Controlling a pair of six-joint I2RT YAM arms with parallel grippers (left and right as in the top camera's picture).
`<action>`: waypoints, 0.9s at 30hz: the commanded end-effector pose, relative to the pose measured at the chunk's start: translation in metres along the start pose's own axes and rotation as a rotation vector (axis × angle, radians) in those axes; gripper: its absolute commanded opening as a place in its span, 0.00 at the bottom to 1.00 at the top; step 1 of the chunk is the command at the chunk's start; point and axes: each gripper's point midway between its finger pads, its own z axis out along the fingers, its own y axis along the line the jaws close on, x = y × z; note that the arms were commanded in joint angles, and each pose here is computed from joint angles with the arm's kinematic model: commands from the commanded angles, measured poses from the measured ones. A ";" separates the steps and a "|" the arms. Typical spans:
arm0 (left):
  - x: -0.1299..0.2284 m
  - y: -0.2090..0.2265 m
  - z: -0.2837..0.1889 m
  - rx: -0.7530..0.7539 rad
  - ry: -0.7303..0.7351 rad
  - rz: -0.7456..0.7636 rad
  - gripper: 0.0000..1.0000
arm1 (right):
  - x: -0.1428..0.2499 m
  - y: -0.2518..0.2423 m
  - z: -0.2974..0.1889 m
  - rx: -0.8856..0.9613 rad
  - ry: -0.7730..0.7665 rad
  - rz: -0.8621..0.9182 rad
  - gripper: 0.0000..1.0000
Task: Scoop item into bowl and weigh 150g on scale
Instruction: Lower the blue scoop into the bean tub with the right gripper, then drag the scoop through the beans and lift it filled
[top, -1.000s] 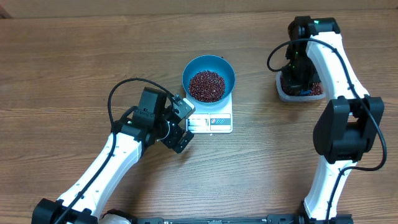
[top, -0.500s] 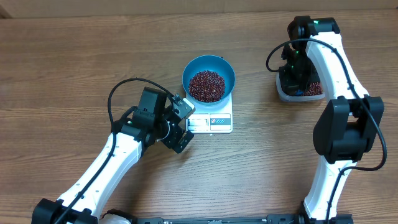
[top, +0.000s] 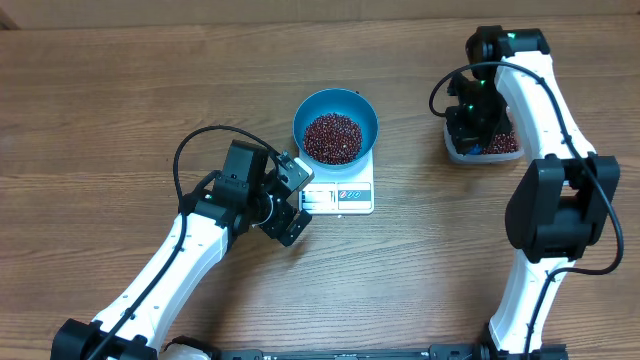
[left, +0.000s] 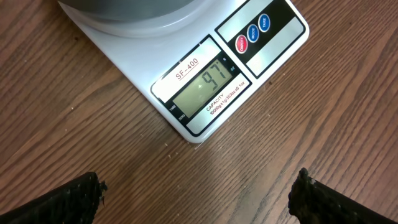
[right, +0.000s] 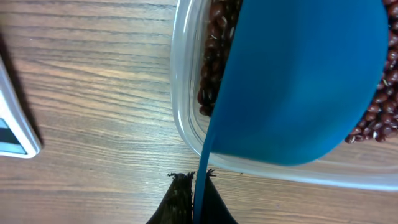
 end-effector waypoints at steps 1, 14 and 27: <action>0.002 -0.004 0.003 0.014 0.004 0.011 0.99 | -0.002 0.024 -0.001 -0.154 -0.019 -0.066 0.04; 0.002 -0.003 0.003 0.013 0.004 0.011 1.00 | -0.004 -0.001 -0.019 -0.421 -0.120 0.020 0.04; 0.002 -0.004 0.003 0.014 0.004 0.011 0.99 | -0.003 -0.038 -0.038 -0.595 -0.239 0.115 0.04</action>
